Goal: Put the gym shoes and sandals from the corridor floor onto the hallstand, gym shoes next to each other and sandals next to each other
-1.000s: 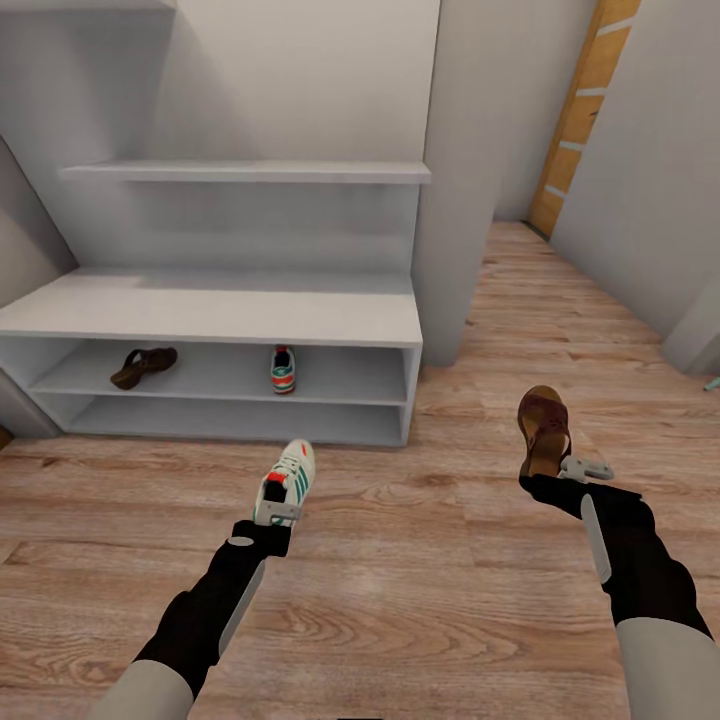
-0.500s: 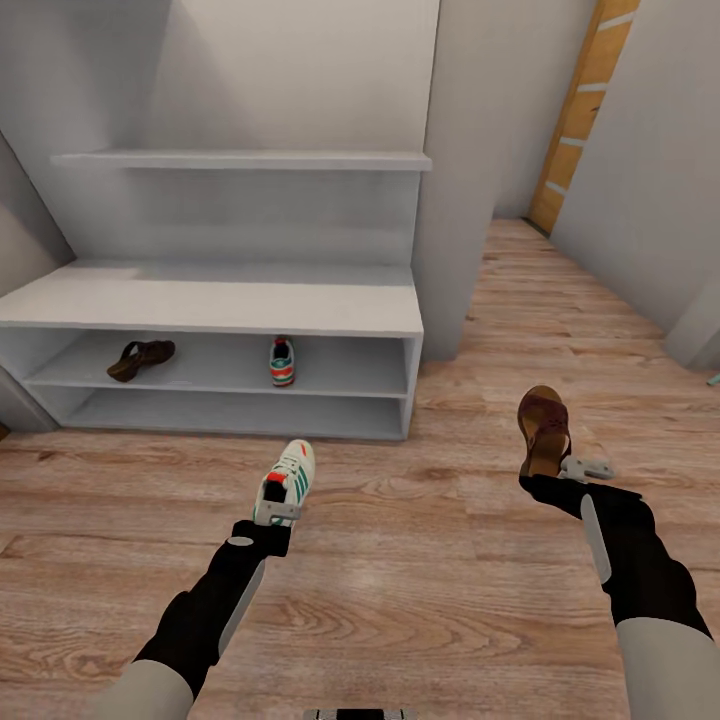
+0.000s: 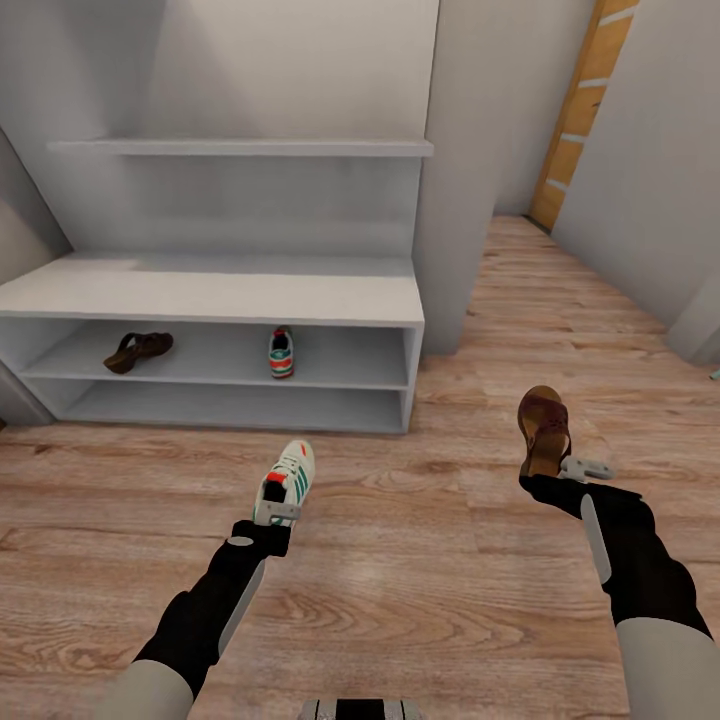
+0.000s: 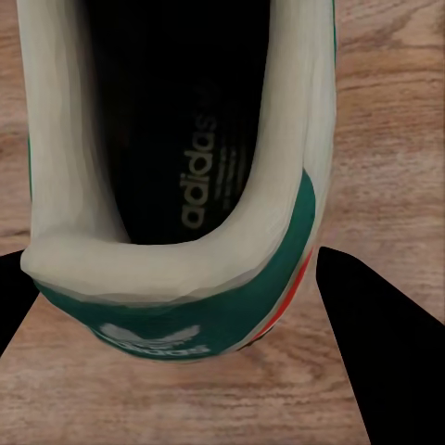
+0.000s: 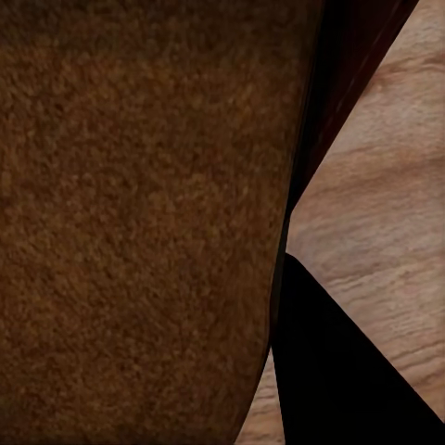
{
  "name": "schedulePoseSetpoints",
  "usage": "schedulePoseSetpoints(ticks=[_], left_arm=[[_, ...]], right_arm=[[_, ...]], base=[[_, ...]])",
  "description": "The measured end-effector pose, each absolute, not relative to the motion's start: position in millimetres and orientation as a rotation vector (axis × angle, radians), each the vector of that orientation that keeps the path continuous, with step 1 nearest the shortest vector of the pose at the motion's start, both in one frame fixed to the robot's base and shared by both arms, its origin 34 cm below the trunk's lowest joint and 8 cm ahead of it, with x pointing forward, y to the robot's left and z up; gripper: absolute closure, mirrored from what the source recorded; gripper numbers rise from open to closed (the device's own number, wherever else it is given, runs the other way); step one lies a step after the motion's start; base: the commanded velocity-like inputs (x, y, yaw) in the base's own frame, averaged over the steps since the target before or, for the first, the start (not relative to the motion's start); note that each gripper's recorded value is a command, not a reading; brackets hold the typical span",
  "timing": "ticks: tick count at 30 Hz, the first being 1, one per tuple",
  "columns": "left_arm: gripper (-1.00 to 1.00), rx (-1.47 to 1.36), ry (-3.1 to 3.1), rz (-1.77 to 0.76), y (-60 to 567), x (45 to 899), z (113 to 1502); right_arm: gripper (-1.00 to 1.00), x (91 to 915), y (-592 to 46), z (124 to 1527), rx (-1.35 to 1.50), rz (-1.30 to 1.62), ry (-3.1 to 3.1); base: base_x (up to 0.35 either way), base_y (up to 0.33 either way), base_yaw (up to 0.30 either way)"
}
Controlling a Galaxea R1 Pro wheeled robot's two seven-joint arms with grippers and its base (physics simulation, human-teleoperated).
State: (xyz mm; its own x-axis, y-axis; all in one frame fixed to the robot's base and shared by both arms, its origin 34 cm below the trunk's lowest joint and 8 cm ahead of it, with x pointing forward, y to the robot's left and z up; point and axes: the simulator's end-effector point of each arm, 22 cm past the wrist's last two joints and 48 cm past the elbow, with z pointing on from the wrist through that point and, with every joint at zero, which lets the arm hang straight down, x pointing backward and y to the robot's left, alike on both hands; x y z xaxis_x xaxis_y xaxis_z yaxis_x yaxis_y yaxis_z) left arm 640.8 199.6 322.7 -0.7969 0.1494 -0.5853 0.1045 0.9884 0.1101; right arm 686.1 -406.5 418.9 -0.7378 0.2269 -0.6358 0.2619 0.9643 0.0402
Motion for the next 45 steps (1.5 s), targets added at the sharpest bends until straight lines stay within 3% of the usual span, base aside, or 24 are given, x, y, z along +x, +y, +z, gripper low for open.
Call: schedulePoseSetpoints(ticks=[45], left_arm=[[1.0,0.172,2.52,0.088,198.8,634.8,296.6]], right_arm=[[1.0,680.1,-406.5,390.8,0.343,-0.072,2.449]], base=[[0.0,0.0,0.0]])
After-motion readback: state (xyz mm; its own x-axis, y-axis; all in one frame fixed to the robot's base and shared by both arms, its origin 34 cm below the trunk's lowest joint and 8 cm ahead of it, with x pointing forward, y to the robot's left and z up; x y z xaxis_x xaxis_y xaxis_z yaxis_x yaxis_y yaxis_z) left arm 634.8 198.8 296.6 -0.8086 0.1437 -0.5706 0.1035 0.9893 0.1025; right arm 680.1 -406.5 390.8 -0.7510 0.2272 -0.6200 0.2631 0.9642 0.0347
